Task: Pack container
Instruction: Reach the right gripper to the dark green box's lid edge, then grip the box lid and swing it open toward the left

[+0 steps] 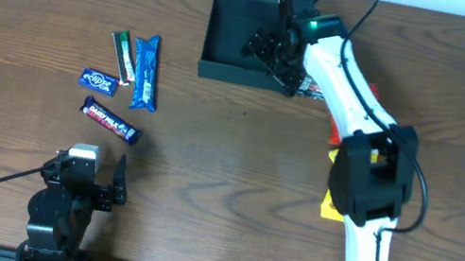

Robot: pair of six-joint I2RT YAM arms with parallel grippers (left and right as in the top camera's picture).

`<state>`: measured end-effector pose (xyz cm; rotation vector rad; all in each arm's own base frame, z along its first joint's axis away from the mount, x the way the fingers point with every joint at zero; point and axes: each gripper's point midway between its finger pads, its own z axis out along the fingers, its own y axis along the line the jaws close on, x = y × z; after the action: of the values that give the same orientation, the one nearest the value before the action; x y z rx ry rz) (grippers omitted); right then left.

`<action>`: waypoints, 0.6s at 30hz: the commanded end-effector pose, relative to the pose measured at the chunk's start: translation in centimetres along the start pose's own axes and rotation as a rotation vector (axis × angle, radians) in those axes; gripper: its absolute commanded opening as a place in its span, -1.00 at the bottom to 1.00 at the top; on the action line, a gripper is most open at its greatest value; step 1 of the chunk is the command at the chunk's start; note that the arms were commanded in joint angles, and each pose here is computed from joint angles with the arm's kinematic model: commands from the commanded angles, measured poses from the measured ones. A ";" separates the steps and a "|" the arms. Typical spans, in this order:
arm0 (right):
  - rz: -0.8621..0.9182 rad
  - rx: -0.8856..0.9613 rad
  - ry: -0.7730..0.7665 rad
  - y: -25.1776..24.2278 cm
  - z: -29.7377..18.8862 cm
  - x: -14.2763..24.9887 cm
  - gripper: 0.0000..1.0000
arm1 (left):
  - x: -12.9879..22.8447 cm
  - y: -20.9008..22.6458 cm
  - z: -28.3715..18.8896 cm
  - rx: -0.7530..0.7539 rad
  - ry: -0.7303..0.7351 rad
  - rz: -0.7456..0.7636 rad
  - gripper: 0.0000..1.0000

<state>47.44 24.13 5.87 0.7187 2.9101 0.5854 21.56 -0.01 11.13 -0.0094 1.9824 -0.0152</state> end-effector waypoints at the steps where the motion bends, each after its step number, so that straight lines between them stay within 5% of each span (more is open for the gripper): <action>1: 0.021 -0.049 0.009 1.0 0.6 -0.7 0.98 | 0.7 0.2 0.3 -0.011 0.013 0.013 0.91; 6: -0.007 -0.086 -0.020 1.8 0.6 -1.5 0.96 | 0.7 0.2 0.3 -0.011 0.013 0.013 0.91; 8: -0.006 -0.084 -0.019 1.8 0.6 -1.4 0.29 | 0.7 0.2 0.3 -0.011 0.013 0.013 0.91; 11: -0.011 -0.090 -0.021 2.1 0.6 -1.3 -0.44 | 0.7 0.2 0.3 -0.011 0.013 0.013 0.91; 18: 0.060 -0.078 0.000 2.2 0.9 -0.3 -0.74 | 0.7 0.2 0.3 -0.011 0.013 0.013 0.91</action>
<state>49.41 25.20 6.00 0.8086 2.8382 0.7081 21.56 -0.01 11.13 -0.0094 1.9824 -0.0152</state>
